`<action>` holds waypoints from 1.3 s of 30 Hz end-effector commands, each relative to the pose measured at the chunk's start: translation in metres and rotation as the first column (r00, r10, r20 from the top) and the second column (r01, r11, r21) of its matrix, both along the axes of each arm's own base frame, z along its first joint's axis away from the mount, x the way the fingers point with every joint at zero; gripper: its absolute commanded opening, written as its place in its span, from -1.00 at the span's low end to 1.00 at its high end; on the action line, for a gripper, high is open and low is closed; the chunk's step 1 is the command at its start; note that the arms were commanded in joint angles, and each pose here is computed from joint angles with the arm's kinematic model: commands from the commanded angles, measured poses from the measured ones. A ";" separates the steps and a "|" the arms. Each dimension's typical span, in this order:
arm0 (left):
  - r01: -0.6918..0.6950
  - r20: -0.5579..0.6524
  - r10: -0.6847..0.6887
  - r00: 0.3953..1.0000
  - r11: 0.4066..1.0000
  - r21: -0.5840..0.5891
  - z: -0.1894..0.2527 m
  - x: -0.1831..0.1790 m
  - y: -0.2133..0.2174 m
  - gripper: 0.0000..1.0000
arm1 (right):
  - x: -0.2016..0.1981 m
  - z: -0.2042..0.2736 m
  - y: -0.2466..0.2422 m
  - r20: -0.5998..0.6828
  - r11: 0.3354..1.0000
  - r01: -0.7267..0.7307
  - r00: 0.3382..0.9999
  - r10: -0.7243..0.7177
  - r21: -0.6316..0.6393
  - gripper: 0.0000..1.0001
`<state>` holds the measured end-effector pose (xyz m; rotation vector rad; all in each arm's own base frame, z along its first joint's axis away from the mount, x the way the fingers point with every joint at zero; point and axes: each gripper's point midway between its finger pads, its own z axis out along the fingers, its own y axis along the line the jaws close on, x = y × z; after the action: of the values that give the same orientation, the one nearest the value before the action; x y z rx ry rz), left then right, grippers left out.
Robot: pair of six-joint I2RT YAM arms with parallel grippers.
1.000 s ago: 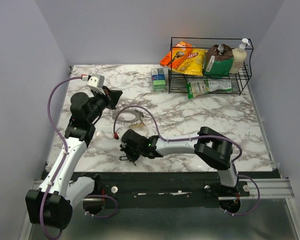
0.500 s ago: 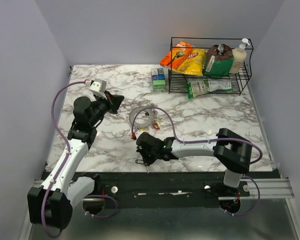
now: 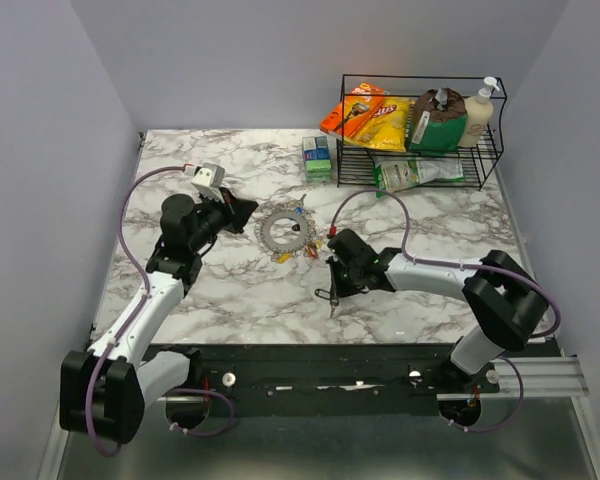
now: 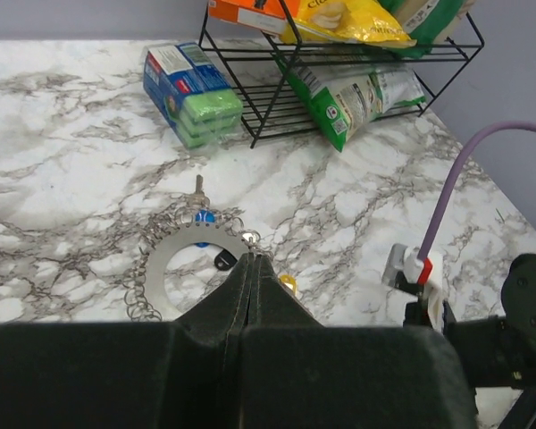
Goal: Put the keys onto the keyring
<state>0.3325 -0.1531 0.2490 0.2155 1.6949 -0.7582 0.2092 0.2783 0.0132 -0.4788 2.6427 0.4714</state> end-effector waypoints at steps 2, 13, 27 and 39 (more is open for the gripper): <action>0.070 -0.055 -0.069 0.996 0.997 0.028 -0.021 0.003 -0.028 -1.00 | -0.029 -0.041 -0.114 -0.152 0.924 0.194 0.955 -0.255 -0.329 -0.99; 0.147 -0.378 -0.065 0.923 0.970 0.194 -0.123 0.049 -0.088 -1.00 | 0.039 0.042 -0.143 0.104 0.866 0.456 0.890 -0.444 -0.207 -0.99; 0.176 -0.616 0.086 0.783 0.919 0.352 -0.233 0.039 -0.093 -1.00 | 0.064 0.096 -0.141 0.271 0.898 0.431 0.878 -0.395 -0.086 -0.92; 0.281 -0.726 0.060 0.686 0.897 0.340 -0.274 -0.055 -0.094 -1.00 | 0.026 0.033 -0.125 0.051 0.930 0.354 0.935 -0.351 -0.098 -0.75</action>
<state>0.3497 -0.2671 0.0272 0.3395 2.4086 -0.6427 0.2422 0.1443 0.0503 -0.0413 2.6324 0.1241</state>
